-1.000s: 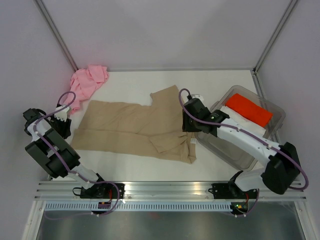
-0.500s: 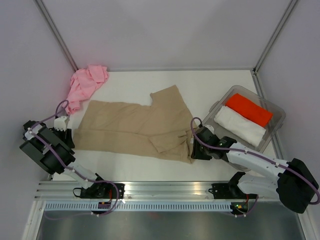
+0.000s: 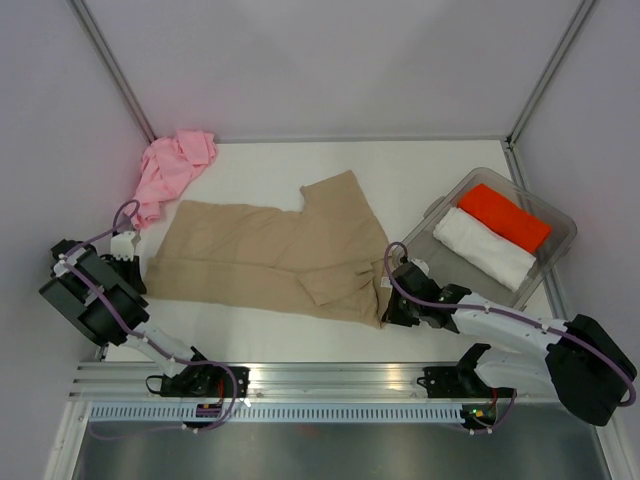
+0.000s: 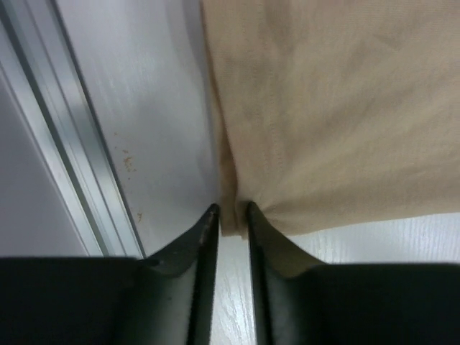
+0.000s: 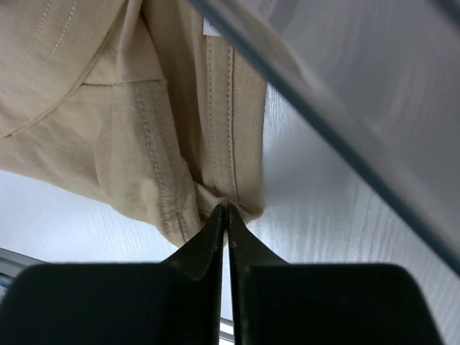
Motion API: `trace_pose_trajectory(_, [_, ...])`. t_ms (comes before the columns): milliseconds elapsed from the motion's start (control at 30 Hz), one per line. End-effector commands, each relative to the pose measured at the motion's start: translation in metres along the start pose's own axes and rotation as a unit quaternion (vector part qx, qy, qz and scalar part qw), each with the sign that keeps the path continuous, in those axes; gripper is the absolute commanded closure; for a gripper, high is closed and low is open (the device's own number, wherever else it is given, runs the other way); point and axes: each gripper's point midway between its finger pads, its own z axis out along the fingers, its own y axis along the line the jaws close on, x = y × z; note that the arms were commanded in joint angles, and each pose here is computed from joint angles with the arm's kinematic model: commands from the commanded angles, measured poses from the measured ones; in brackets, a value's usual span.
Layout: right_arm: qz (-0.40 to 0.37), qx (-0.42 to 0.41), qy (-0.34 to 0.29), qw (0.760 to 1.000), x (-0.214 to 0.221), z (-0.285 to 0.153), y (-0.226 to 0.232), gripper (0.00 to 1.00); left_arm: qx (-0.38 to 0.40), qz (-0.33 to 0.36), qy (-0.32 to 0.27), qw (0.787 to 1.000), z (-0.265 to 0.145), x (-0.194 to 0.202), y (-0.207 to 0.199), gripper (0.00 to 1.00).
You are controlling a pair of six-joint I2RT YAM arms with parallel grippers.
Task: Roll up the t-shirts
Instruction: Fold the tshirt
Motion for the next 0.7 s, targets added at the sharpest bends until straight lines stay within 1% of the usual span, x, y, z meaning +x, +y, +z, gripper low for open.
trace_pose_trajectory(0, [0.016, 0.015, -0.012, 1.0, 0.001, 0.001, -0.01, 1.0, 0.031, -0.027, 0.031, 0.999, 0.017, 0.022, -0.018, 0.77])
trace_pose_trajectory(67, [0.019, 0.02, -0.021, 0.999, -0.002, -0.002, -0.013, 1.0, 0.037, -0.028, 0.028, 0.999, 0.017, 0.021, -0.021, 0.94])
trace_pose_trajectory(100, [0.018, 0.022, -0.025, 0.999, -0.003, -0.005, -0.013, 1.0, 0.041, -0.027, 0.027, 0.998, 0.017, 0.022, -0.022, 0.97])
trace_pose_trajectory(200, [0.018, 0.043, -0.04, 0.998, -0.01, -0.016, -0.021, 1.0, 0.046, -0.029, 0.03, 0.998, 0.014, 0.025, -0.023, 0.98])
trace_pose_trajectory(367, [0.022, 0.073, -0.043, 0.996, -0.008, -0.032, -0.035, 1.0, 0.004, -0.041, 0.03, 0.999, -0.005, 0.034, 0.008, 0.98])
trace_pose_trajectory(400, [0.027, 0.074, -0.043, 0.996, -0.006, -0.033, -0.038, 1.0, 0.002, -0.03, 0.032, 0.999, -0.008, 0.036, 0.01, 0.98])
trace_pose_trajectory(433, [0.03, 0.075, -0.045, 0.996, -0.005, -0.033, -0.039, 1.0, 0.006, -0.031, 0.036, 0.999, -0.01, 0.043, 0.008, 0.98])
trace_pose_trajectory(567, [0.041, 0.077, -0.038, 0.995, 0.002, -0.03, -0.044, 1.0, 0.003, 0.0, 0.05, 0.999, -0.02, 0.058, 0.001, 0.98])
trace_pose_trajectory(633, [0.043, 0.074, -0.032, 0.996, 0.005, -0.029, -0.045, 1.0, -0.003, -0.004, 0.045, 0.999, -0.025, 0.063, 0.005, 0.98])
trace_pose_trajectory(667, [0.042, 0.074, -0.031, 0.996, 0.006, -0.028, -0.045, 0.93, -0.006, -0.006, 0.045, 0.999, -0.028, 0.065, 0.008, 0.98])
